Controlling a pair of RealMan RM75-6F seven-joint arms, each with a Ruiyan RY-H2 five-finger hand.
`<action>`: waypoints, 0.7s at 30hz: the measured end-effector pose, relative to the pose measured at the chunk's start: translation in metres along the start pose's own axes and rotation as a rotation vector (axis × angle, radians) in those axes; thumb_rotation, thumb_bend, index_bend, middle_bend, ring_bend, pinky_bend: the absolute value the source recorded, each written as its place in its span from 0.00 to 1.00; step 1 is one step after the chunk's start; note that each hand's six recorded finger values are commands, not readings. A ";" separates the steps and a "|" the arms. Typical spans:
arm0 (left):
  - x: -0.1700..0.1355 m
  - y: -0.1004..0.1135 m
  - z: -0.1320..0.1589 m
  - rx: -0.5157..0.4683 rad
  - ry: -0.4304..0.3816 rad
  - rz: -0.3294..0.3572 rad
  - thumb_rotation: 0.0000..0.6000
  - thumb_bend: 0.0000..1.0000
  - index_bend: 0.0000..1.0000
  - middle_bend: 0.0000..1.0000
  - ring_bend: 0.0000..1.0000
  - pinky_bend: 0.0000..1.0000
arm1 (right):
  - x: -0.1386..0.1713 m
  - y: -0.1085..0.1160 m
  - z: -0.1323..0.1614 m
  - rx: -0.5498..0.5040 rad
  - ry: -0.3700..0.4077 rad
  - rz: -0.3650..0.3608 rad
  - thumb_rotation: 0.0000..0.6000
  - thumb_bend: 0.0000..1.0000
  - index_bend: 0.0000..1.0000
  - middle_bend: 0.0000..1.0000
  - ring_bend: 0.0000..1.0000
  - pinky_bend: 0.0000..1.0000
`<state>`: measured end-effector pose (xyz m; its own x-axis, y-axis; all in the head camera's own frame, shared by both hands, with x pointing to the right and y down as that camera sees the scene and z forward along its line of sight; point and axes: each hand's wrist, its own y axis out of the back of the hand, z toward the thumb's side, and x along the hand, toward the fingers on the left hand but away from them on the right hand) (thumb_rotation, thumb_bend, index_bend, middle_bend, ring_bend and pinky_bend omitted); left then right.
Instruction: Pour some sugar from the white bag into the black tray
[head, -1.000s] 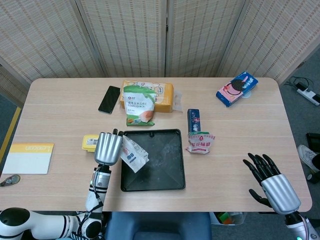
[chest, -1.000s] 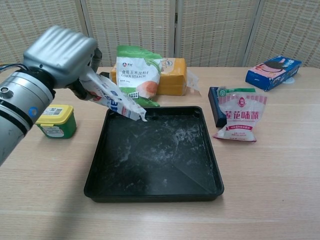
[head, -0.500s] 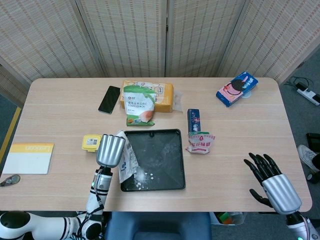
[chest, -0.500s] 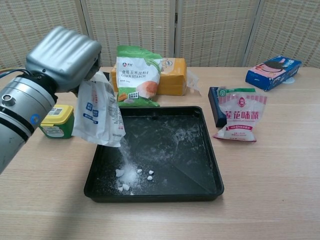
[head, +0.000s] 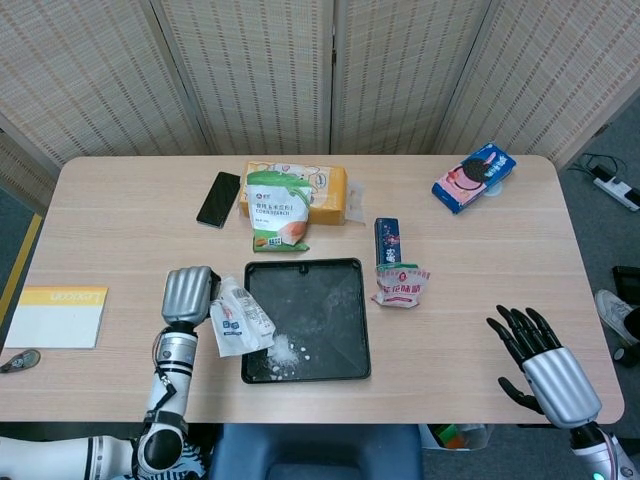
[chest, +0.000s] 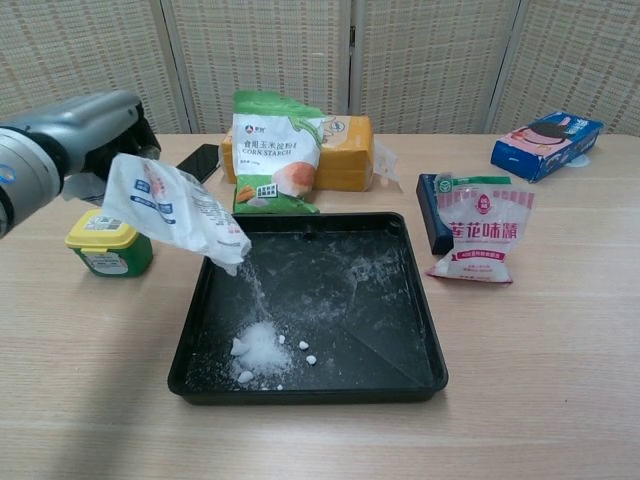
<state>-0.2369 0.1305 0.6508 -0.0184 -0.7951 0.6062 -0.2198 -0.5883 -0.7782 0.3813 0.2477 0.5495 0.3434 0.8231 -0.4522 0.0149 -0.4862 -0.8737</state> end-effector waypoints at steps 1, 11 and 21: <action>0.002 0.000 -0.011 -0.071 0.028 -0.055 1.00 0.23 0.96 0.97 1.00 1.00 | 0.000 -0.001 0.000 0.002 0.000 0.002 1.00 0.29 0.00 0.00 0.00 0.00; -0.001 -0.009 -0.070 -0.468 0.103 -0.327 1.00 0.23 0.96 0.97 1.00 1.00 | -0.002 -0.004 0.001 0.008 -0.004 0.006 1.00 0.29 0.00 0.00 0.00 0.00; -0.006 -0.043 -0.113 -0.661 0.155 -0.486 1.00 0.23 0.96 0.97 1.00 1.00 | -0.002 -0.005 0.003 0.012 -0.005 0.008 1.00 0.29 0.00 0.00 0.00 0.00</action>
<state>-0.3371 0.1778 0.6991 0.1026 -0.4170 0.9031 -0.7640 -0.6144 -0.1969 0.3779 0.2490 0.5545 0.3384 0.8209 -0.4599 0.0012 -0.4891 -0.8722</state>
